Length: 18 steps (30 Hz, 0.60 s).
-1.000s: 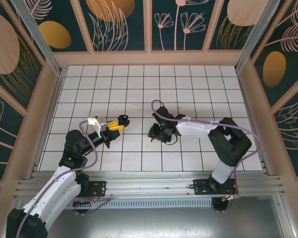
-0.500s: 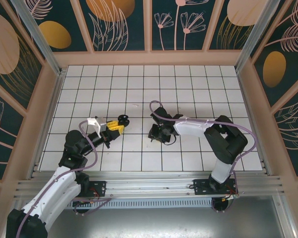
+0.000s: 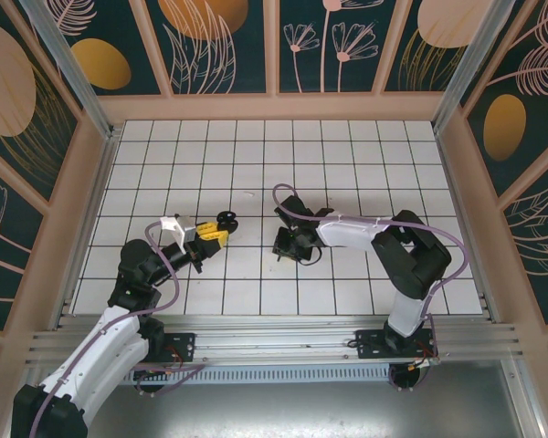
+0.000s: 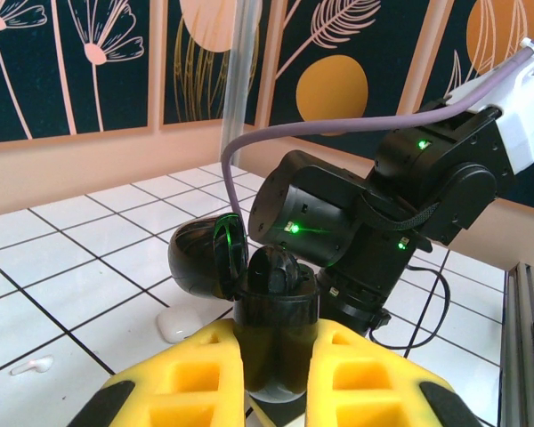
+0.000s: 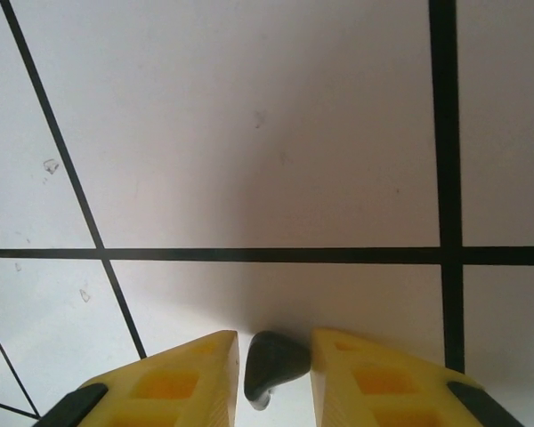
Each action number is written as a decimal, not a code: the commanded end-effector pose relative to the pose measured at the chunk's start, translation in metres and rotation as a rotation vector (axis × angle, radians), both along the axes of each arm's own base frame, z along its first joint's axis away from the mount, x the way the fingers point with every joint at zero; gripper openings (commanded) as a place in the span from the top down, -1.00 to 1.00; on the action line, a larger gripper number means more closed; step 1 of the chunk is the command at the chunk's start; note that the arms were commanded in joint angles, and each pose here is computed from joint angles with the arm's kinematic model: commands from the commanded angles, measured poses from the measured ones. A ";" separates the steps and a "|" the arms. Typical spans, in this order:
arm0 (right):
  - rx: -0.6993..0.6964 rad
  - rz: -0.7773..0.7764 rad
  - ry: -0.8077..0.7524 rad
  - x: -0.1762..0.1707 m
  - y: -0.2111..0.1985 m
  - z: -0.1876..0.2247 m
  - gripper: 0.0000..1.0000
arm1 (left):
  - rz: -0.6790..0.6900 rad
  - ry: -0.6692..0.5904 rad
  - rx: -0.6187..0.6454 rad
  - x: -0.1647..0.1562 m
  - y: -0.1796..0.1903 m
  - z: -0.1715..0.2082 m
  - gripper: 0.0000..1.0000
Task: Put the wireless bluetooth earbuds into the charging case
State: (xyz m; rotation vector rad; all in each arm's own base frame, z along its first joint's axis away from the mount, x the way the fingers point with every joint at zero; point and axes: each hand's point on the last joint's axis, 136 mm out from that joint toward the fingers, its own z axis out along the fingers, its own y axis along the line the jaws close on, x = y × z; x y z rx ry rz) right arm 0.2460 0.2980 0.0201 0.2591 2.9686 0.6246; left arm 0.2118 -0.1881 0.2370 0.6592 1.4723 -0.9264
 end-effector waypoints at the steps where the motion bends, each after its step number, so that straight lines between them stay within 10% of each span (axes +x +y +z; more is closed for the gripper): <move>1: -0.027 0.027 -0.006 0.000 0.003 -0.005 0.52 | -0.004 -0.045 -0.010 0.000 0.000 0.016 1.00; 18: -0.092 0.035 -0.125 0.022 -0.002 0.035 0.65 | -0.011 -0.051 -0.023 -0.001 -0.001 0.015 1.00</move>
